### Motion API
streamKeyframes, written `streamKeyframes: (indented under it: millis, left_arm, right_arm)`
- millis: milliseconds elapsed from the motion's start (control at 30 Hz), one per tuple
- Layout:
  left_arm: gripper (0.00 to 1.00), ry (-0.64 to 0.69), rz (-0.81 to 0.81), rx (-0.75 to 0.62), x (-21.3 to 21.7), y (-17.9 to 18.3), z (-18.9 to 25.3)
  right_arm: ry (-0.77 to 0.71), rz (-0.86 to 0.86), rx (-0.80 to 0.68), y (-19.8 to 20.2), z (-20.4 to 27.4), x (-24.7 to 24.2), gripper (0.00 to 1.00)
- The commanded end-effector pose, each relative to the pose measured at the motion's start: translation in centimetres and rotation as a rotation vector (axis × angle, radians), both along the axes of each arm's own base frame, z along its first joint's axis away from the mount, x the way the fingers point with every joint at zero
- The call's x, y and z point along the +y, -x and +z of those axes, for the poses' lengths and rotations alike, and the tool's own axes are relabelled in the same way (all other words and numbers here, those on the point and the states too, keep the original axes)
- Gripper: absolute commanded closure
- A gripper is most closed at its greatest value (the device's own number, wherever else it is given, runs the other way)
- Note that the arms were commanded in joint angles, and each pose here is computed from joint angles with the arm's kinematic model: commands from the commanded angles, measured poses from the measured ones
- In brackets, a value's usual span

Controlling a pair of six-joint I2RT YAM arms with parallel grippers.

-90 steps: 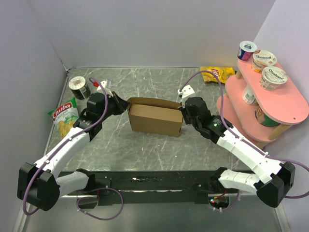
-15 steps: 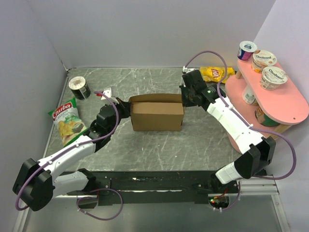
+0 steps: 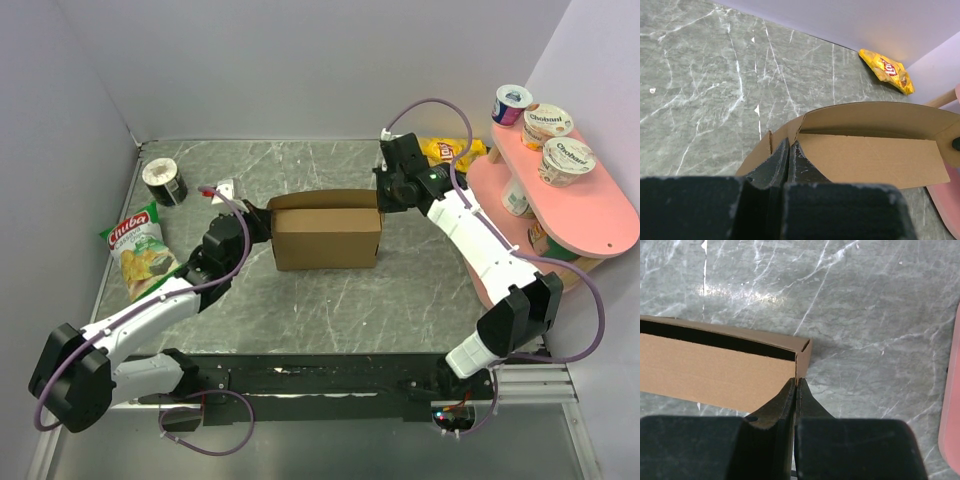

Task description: Fold the paper box

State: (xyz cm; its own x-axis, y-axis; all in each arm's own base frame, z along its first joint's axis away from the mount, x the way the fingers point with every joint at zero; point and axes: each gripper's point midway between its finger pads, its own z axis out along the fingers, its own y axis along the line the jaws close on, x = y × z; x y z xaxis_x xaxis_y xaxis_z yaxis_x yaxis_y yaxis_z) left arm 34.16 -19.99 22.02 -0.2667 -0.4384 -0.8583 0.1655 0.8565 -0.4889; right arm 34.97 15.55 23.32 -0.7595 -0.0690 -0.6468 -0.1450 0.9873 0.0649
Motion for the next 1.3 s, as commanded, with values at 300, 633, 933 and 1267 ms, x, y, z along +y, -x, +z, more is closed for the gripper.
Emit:
streamKeyframes:
  millis: [300, 633, 933, 1267]
  left_arm:
    - [0.99, -0.160, -0.156, 0.334, -1.6, 4.4, -10.8]
    - [0.99, -0.154, -0.150, 0.335, -1.4, 4.6, -11.2]
    - [0.99, -0.165, -0.134, 0.329, -0.8, 4.8, -11.8]
    - [0.99, -0.194, -0.148, 0.355, -1.0, 4.8, -13.0]
  right_arm:
    - [-0.327, 0.003, -0.108, 0.7, 0.2, 4.4, 1.00]
    - [-0.341, -0.008, -0.142, 2.3, -2.1, 3.6, 1.00]
    - [-0.260, 0.001, -0.171, 4.0, -4.6, 2.1, 1.00]
    - [-0.126, 0.012, -0.205, 4.5, -7.3, 1.1, 1.00]
